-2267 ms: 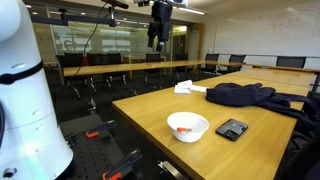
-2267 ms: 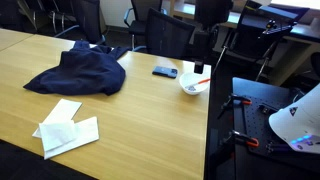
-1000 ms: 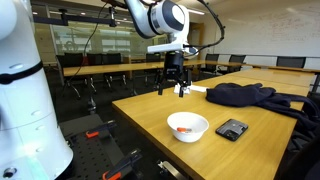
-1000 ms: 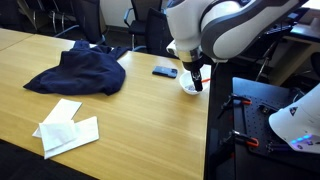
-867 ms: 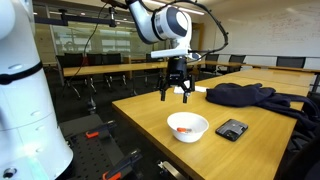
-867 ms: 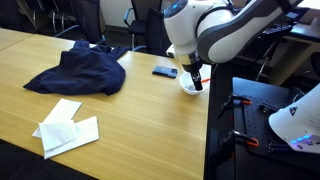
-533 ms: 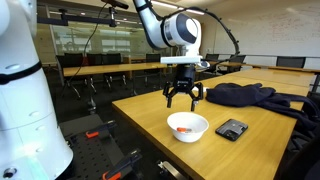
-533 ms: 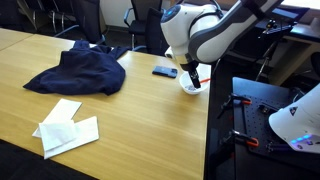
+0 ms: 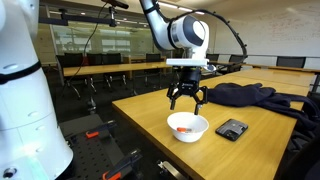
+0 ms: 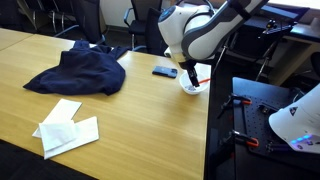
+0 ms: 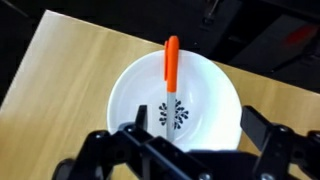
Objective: Take the pen out of the bowl and put it on the table
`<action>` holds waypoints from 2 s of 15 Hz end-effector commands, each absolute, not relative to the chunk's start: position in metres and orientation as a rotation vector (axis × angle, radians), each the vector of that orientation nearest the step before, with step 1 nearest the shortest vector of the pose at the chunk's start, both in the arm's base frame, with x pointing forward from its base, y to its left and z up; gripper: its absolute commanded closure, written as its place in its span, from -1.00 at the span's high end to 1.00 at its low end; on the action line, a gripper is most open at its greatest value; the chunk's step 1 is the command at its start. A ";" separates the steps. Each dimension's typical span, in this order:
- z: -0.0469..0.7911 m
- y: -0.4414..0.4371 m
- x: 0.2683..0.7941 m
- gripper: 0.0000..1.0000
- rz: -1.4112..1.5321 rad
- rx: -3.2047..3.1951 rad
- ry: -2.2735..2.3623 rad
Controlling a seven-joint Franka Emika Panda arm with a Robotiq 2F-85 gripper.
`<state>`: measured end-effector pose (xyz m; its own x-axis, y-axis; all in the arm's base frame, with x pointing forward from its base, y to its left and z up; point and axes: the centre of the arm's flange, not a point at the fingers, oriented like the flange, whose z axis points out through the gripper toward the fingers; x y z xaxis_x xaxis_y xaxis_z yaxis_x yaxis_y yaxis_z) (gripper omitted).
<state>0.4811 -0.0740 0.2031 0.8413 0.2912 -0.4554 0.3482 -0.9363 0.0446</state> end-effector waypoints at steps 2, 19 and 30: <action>0.195 -0.076 0.483 1.00 -0.588 2.840 0.559; 0.158 -0.083 0.470 -1.00 -0.596 2.821 0.708; 0.157 -0.082 0.470 0.36 -0.597 2.798 0.730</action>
<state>0.4711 -0.0791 0.1585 0.8114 0.4049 -0.4215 0.4759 -0.8763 0.0744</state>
